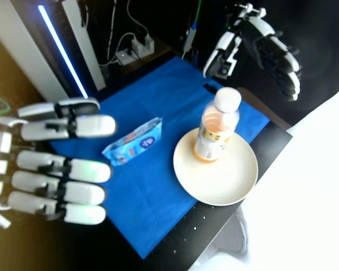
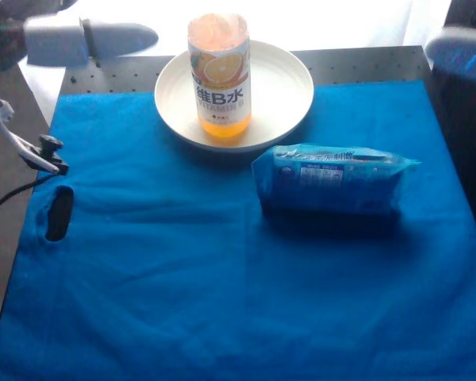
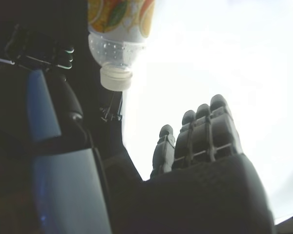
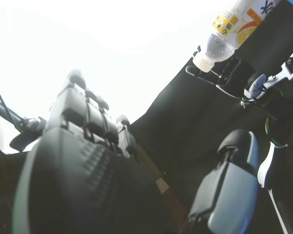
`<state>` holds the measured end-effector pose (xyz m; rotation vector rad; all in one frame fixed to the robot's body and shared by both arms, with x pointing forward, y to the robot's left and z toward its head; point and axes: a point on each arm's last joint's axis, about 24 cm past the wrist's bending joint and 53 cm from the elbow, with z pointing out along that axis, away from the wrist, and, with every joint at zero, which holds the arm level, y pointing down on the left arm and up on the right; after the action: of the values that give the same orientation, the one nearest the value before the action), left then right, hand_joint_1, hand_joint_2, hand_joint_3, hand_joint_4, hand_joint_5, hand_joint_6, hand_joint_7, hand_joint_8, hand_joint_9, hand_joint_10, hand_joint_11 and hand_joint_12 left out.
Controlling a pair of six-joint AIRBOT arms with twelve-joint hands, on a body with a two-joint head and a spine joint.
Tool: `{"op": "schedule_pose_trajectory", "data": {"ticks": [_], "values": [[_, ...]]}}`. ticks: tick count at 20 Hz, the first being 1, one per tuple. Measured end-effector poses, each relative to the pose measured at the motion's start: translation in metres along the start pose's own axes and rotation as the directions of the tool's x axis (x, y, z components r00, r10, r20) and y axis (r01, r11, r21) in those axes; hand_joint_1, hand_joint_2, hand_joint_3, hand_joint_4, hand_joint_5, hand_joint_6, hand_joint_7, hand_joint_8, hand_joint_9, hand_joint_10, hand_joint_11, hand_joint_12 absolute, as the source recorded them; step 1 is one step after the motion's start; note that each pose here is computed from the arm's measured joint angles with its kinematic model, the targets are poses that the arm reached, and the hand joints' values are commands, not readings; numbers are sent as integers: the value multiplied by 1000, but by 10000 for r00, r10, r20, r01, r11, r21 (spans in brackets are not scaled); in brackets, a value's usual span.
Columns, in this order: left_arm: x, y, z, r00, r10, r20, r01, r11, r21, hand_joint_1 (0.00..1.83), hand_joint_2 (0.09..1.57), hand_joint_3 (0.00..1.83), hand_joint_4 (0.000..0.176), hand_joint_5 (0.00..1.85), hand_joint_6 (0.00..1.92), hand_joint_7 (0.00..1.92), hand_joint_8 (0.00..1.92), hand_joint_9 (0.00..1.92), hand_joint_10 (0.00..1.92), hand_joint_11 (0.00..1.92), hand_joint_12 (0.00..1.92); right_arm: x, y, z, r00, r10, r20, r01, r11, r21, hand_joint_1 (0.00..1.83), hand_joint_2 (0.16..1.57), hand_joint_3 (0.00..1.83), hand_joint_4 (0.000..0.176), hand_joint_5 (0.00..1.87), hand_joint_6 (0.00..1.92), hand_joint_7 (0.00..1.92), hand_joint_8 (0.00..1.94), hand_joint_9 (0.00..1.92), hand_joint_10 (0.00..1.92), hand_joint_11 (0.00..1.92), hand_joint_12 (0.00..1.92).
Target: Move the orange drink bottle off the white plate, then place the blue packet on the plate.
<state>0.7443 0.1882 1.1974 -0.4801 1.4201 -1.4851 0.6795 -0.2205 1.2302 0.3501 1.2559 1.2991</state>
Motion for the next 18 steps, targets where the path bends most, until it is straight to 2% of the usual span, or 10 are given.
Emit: {"op": "schedule_pose_trajectory", "data": {"ticks": [3, 5, 7, 8, 9, 10, 11, 13, 15, 18], "values": [[5, 1, 1, 9999, -40, -114, 40, 10000, -14, 490, 799, 0, 122, 4, 1, 132, 0, 32, 4, 0, 0, 2, 0, 0, 10000, 21, -28, -21, 10000, -8, 344, 818, 0, 0, 68, 10, 51, 9, 59, 13, 12, 241], [4, 2, 2, 9996, -262, -77, 262, 9997, 19, 521, 851, 18, 67, 0, 0, 111, 0, 69, 17, 52, 23, 3, -1, 0, 10000, 46, -48, -46, 10000, 10, 353, 818, 0, 0, 72, 9, 54, 8, 57, 10, 3, 239], [1, 6, 6, 9945, -1048, -51, 1049, 9945, 84, 480, 832, 4, 50, 26, 9, 32, 0, 60, 8, 85, 38, 4, -1, 0, 10000, 58, -48, -58, 10000, 8, 345, 828, 3, 0, 79, 9, 69, 11, 73, 13, 17, 247], [1, 10, 9, 9863, -1648, -58, 1648, 9863, 90, 525, 784, 0, 50, 138, 15, 56, 4, 64, 4, 101, 44, 5, 0, 1, 10000, 78, -62, -78, 10000, -14, 338, 830, 3, 16, 93, 12, 85, 14, 90, 18, 31, 257], [2, 12, 12, 9783, -2073, -47, 2073, 9782, 116, 508, 807, 9, 13, 92, 2, 67, 6, 58, 0, 106, 47, 6, 0, 1, 9999, 84, -92, -84, 10000, -30, 343, 828, 1, 21, 97, 11, 84, 10, 90, 14, 23, 258], [4, 13, 13, 9732, -2299, -82, 2300, 9731, 141, 510, 819, 12, 0, 56, 0, 78, 8, 58, 1, 101, 45, 6, 2, 3, 9999, 107, -51, -108, 9999, -85, 342, 834, 3, 19, 97, 8, 81, 7, 87, 10, 20, 261], [7, 11, 13, 9718, -2351, -196, 2355, 9717, 212, 498, 819, 10, 15, 60, 4, 99, 15, 60, 2, 110, 50, 5, 2, 3, 9999, 117, -12, -117, 9999, -124, 336, 825, 0, 30, 106, 10, 83, 6, 97, 12, 34, 270], [10, 11, 14, 9718, -2341, -293, 2349, 9717, 250, 463, 860, 21, 17, 10, 0, 91, 6, 29, 0, 96, 44, 5, 2, 4, 9999, 134, 19, -134, 9998, -139, 332, 823, 0, 28, 124, 12, 97, 8, 104, 11, 34, 278], [10, 15, 16, 9701, -2414, -250, 2418, 9702, 150, 454, 804, 0, 0, 0, 0, 70, 0, 18, 0, 104, 48, 7, 2, 4, 9999, 161, -11, -162, 9998, -147, 328, 833, 3, 23, 126, 8, 105, 8, 116, 12, 62, 296], [18, 26, 21, 9614, -2740, -265, 2739, 9617, -74, 479, 727, 0, 0, 57, 15, 24, 0, 8, 3, 92, 43, 11, 3, 5, 9998, 173, -107, -175, 9997, -186, 350, 825, 0, 18, 128, 5, 95, 1, 87, 0, 22, 283]]}}
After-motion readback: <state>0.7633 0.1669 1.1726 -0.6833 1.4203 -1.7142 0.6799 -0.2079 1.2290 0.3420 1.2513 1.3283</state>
